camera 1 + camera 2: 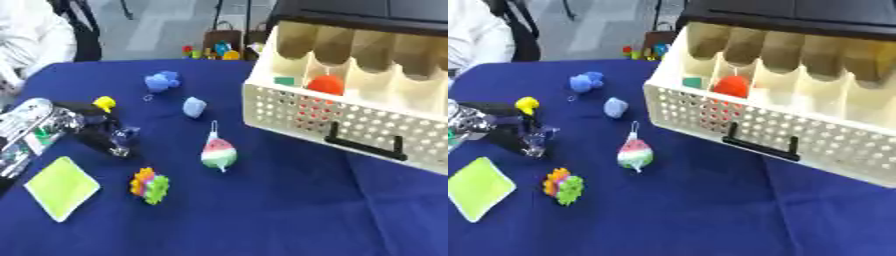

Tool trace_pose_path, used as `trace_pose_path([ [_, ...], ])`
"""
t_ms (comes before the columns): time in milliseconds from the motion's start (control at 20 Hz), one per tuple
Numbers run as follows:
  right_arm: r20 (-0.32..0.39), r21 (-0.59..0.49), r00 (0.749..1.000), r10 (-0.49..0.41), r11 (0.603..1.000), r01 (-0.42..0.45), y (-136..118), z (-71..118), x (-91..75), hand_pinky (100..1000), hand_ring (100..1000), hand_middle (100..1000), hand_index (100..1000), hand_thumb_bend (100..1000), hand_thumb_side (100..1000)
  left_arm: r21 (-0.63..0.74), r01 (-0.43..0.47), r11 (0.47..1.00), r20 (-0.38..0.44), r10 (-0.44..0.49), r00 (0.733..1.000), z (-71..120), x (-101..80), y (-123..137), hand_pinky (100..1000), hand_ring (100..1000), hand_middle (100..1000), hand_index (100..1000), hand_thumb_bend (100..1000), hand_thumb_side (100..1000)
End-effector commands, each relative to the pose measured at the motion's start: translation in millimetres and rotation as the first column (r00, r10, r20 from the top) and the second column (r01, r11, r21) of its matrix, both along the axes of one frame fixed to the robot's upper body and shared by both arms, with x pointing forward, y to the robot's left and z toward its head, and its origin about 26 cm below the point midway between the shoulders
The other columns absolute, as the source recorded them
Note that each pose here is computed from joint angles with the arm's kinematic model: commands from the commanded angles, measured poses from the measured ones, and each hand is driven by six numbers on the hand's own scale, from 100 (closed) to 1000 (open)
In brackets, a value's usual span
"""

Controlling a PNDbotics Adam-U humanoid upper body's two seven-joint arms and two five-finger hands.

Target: Pick up objects from table and place into drawer.

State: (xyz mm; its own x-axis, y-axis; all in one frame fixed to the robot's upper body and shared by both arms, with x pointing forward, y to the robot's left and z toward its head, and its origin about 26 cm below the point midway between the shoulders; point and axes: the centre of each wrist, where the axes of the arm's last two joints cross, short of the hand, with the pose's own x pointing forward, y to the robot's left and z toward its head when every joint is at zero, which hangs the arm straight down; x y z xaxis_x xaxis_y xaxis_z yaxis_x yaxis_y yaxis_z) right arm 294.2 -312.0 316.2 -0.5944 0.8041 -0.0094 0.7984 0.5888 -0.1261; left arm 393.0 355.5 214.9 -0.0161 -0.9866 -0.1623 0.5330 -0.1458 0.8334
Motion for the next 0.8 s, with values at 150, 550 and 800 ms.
trace_pose_path([
  [150,0.027,-0.001,1.0,-0.002,1.0,0.002,-2.4,7.5,-3.3,226,516,425,717,100,740,0.021,-0.006,1.0,0.032,0.006,0.999,12.3,0.5,2.6,526,728,741,906,488,731],
  [550,0.028,0.005,1.0,0.0,1.0,0.0,-2.9,5.9,-3.2,229,517,425,719,100,740,0.024,-0.032,0.999,0.099,0.029,0.995,13.9,1.0,1.6,451,664,662,824,179,610],
  [800,0.025,0.007,1.0,-0.003,1.0,0.003,-3.3,4.3,-3.1,228,516,423,719,100,735,0.034,-0.043,0.998,0.135,0.038,0.99,13.8,1.5,1.0,386,610,612,775,100,611],
])
